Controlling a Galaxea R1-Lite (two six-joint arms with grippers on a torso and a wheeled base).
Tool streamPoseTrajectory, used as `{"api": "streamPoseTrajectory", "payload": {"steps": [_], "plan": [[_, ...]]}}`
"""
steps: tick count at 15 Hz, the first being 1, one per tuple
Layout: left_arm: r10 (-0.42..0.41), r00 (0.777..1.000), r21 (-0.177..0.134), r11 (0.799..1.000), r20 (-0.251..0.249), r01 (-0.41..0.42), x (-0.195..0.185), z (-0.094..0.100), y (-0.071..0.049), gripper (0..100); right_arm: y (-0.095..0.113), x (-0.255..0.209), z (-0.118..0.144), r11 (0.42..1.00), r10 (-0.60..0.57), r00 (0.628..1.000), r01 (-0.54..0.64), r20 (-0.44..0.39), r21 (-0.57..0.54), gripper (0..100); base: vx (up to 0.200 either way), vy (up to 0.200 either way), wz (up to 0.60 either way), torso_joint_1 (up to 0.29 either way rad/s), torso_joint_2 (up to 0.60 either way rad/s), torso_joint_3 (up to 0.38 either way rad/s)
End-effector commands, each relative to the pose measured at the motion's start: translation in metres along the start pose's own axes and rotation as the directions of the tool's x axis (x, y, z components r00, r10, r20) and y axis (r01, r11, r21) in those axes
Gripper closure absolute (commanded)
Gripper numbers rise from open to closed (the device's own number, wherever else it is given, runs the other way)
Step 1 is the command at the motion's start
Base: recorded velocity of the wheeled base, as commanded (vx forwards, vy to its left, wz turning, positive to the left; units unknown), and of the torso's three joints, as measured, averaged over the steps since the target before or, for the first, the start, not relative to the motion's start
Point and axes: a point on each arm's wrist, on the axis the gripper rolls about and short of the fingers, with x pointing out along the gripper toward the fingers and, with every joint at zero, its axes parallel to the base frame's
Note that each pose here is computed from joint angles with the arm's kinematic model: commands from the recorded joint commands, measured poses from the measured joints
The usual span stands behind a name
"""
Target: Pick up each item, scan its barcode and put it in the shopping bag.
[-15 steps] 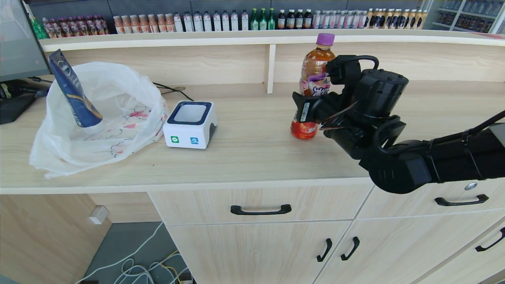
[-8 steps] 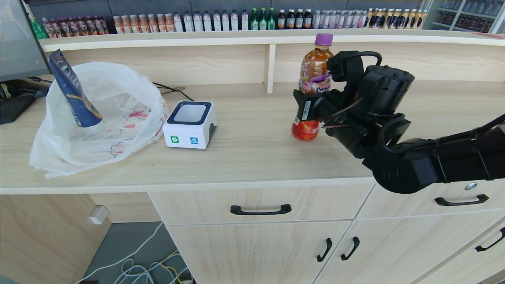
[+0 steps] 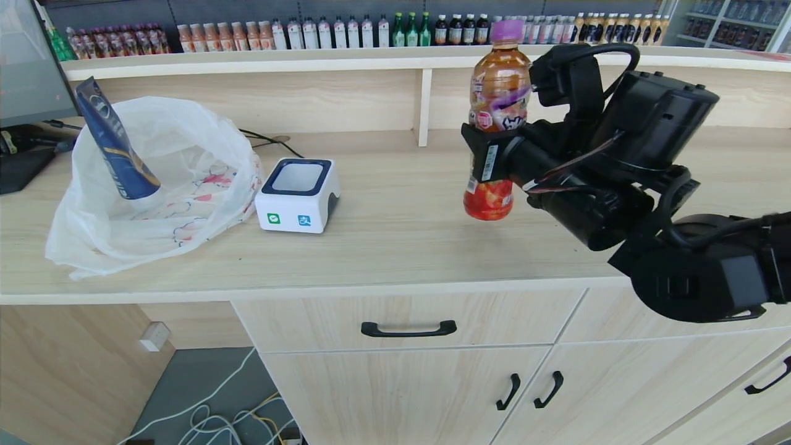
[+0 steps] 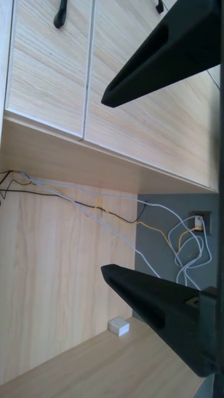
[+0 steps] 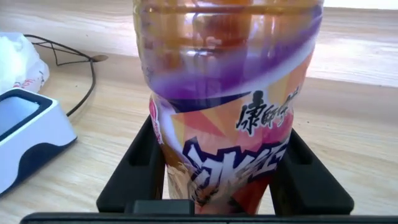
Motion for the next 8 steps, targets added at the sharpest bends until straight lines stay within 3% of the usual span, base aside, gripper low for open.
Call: {"api": "streamPoseTrajectory", "payload": {"steps": [1,8], "plan": [[0.001,1.0,-0.001,1.0,0.0,-0.001,0.0,0.0,0.0,0,0.0,-0.029,0.023,1.0,0.03,0.999,-0.03,0.034,-0.004,100,0.0,0.0,0.0,0.0,0.0,0.0],[0.001,1.0,-0.001,1.0,0.0,-0.001,0.0,0.0,0.0,0,-0.012,-0.099,0.045,0.995,0.083,0.995,-0.08,0.052,-0.068,100,0.0,0.0,0.0,0.0,0.0,0.0]]}}
